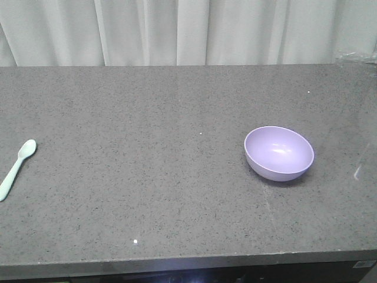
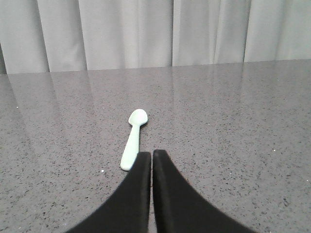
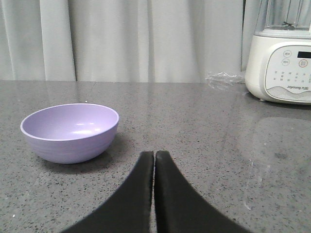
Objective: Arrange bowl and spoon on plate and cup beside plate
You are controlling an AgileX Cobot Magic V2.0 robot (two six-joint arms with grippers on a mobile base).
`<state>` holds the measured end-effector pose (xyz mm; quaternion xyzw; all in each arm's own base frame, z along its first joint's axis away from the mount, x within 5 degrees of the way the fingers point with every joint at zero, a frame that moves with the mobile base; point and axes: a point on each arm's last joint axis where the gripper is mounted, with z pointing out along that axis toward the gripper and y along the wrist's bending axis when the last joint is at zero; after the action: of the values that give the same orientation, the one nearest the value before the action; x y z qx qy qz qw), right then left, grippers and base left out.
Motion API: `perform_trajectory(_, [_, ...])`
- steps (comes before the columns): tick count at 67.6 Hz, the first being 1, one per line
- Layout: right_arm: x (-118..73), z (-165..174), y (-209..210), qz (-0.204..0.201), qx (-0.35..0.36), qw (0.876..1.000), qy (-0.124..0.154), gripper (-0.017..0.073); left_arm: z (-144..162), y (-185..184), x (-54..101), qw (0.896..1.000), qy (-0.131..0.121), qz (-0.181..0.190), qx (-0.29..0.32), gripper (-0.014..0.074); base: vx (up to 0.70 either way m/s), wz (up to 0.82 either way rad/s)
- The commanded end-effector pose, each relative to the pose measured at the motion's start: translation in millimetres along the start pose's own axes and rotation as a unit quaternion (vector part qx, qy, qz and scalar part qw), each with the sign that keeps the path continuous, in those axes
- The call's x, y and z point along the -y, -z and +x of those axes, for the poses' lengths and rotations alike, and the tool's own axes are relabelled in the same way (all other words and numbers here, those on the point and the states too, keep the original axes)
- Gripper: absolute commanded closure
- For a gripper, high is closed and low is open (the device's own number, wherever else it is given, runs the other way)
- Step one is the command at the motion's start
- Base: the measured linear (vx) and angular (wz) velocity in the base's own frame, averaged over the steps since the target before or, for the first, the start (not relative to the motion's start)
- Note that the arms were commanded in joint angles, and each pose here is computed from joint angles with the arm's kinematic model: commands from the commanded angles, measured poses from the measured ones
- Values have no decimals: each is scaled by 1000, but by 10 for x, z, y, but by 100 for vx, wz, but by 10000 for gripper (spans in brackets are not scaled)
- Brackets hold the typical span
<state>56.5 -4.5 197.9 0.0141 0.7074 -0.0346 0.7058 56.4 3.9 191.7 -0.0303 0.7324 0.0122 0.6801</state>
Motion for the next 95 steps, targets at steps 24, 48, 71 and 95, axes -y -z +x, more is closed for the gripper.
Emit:
perform_trajectory(24, [-11,-59,8,-5,39,999,4,562,-94,17,9,999,5,5,44,600,0,0])
perform_trajectory(48, [-11,-59,8,-5,39,999,4,562,-94,17,9,999,5,5,44,600,0,0])
perform_trajectory(71, [-11,-59,8,-5,39,999,4,562,-94,17,9,999,5,5,44,600,0,0])
perform_trajectory(95, [-11,-59,8,-5,39,999,4,562,-94,17,9,999,5,5,44,600,0,0])
